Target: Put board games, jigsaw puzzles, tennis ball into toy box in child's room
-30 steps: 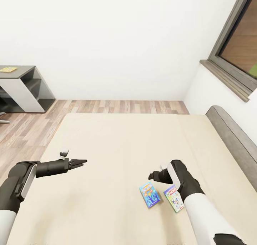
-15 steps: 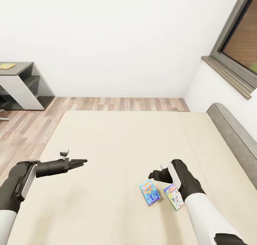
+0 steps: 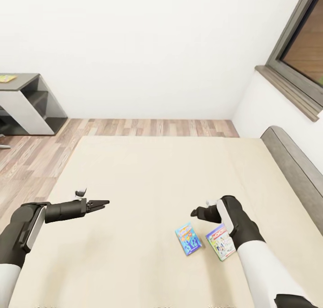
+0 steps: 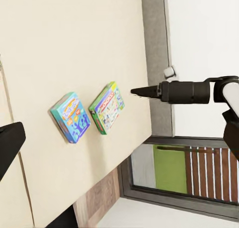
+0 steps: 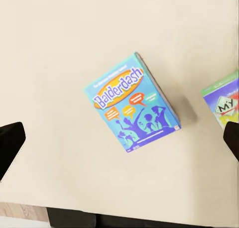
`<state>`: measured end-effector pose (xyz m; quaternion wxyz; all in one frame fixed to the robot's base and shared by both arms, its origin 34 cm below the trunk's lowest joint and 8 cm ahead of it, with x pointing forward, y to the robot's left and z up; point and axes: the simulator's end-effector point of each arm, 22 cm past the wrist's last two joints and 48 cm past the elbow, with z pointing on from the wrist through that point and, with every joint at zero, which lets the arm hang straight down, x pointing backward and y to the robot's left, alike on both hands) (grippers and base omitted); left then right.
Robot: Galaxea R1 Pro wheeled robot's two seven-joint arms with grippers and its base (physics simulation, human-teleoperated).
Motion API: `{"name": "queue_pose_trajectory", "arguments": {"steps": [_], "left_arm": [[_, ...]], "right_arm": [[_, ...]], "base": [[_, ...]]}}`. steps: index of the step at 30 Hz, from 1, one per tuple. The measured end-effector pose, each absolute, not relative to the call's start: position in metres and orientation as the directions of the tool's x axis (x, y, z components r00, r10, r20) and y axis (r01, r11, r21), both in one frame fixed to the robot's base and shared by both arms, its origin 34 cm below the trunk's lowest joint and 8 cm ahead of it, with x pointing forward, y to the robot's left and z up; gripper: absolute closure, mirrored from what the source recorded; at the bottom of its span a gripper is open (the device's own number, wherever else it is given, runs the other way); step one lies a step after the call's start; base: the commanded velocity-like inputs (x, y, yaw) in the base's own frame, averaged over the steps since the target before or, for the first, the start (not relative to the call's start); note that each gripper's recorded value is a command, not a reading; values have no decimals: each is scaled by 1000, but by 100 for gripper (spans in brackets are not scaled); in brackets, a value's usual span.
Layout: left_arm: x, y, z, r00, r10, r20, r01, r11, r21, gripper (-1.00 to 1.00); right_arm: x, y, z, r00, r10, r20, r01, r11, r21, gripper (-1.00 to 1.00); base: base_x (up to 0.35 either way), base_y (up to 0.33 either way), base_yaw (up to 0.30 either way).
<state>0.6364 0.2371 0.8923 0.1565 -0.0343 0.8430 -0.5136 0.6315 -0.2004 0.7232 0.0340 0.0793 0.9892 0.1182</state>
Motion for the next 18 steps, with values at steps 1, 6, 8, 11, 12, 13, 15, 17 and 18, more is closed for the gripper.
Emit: {"name": "queue_pose_trajectory", "arguments": {"steps": [1, 6, 8, 11, 12, 13, 15, 17, 18], "left_arm": [[636, 237, 891, -949, -219, -227, 101, 470, -877, -100], [635, 237, 887, -951, -219, -219, 94, 471, -877, -100], [635, 237, 885, -952, -219, -216, 91, 471, -878, -100], [634, 237, 883, -953, -219, -211, 87, 471, -878, -100], [634, 237, 882, -953, -219, -210, 86, 471, -878, -100], [634, 237, 881, -953, -219, -208, 84, 471, -878, -100], [634, 237, 879, -954, -219, -205, 81, 471, -879, -100], [633, 238, 878, -955, -219, -202, 78, 471, -879, -100], [633, 238, 877, -955, -219, -201, 77, 471, -879, -100]], "right_arm": [[634, -203, 724, -984, 168, -55, 151, 959, 241, -100], [645, -211, 730, -978, 191, -80, 164, 950, 264, -100], [648, -213, 732, -975, 203, -85, 172, 945, 279, -100], [649, -214, 731, -973, 212, -86, 179, 940, 290, -100], [650, -215, 732, -973, 216, -87, 182, 938, 294, -100], [652, -217, 732, -971, 222, -89, 186, 936, 299, -100], [653, -220, 732, -970, 226, -90, 190, 934, 302, -100], [655, -221, 732, -969, 228, -92, 191, 933, 303, -100], [656, -222, 732, -969, 229, -92, 192, 933, 304, -100]], "base": [[0, 0, 0], [0, 0, 0], [0, 0, 0], [0, 0, 0], [0, 0, 0], [0, 0, 0], [0, 0, 0], [0, 0, 0], [0, 0, 0]]}}
